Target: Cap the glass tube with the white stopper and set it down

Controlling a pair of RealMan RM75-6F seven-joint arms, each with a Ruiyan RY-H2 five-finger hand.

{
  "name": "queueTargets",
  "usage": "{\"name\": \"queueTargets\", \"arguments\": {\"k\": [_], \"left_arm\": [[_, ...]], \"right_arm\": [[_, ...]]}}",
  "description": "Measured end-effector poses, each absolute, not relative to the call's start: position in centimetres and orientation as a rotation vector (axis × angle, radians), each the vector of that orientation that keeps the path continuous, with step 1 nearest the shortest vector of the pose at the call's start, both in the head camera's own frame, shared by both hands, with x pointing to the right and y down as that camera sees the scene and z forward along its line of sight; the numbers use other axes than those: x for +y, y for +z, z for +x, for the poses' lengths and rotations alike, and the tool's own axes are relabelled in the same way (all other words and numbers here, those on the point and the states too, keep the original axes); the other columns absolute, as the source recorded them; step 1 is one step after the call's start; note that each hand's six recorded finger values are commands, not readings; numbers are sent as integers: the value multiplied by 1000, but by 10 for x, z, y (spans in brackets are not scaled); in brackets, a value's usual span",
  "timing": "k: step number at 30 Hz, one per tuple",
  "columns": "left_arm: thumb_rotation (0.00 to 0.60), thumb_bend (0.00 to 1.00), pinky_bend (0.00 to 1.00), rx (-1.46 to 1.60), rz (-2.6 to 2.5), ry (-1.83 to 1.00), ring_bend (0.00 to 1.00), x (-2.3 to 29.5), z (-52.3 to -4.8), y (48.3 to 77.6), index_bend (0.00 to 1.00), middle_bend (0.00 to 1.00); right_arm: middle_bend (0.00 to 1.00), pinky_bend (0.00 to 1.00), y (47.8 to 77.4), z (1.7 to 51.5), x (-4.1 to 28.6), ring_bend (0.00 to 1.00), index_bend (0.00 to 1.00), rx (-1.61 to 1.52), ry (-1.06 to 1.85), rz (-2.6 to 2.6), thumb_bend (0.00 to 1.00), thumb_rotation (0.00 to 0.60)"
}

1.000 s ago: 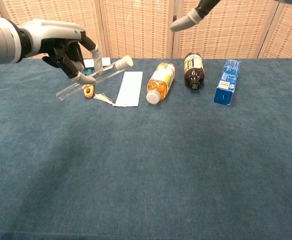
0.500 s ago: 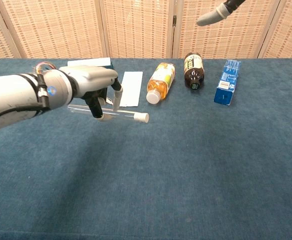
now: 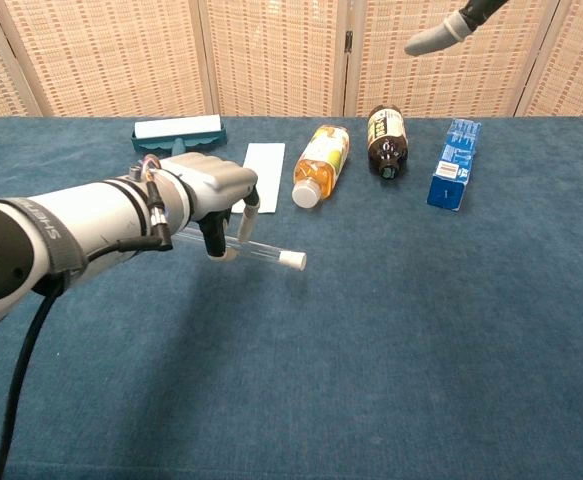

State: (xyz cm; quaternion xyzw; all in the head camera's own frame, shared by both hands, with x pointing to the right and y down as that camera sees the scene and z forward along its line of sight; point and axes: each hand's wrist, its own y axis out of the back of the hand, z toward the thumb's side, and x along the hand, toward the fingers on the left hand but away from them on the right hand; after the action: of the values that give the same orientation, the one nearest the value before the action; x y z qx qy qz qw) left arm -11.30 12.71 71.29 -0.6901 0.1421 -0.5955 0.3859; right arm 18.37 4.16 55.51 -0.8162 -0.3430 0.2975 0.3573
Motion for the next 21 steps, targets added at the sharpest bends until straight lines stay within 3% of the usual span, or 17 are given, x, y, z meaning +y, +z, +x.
{"name": "queueTargets", "arguments": {"k": [14, 21], "left_arm": [[600, 400, 1000, 299, -1753, -1523, 1000, 135, -106, 717, 319, 1000], [600, 399, 1000, 415, -1824, -1447, 1000, 124, -125, 678, 232, 1000]], "right_arm": [[49, 0, 556, 192, 39, 0, 150, -895, 791, -2093, 31, 600], [49, 0, 552, 214, 35, 0, 150, -884, 849, -2044, 43, 600]]}}
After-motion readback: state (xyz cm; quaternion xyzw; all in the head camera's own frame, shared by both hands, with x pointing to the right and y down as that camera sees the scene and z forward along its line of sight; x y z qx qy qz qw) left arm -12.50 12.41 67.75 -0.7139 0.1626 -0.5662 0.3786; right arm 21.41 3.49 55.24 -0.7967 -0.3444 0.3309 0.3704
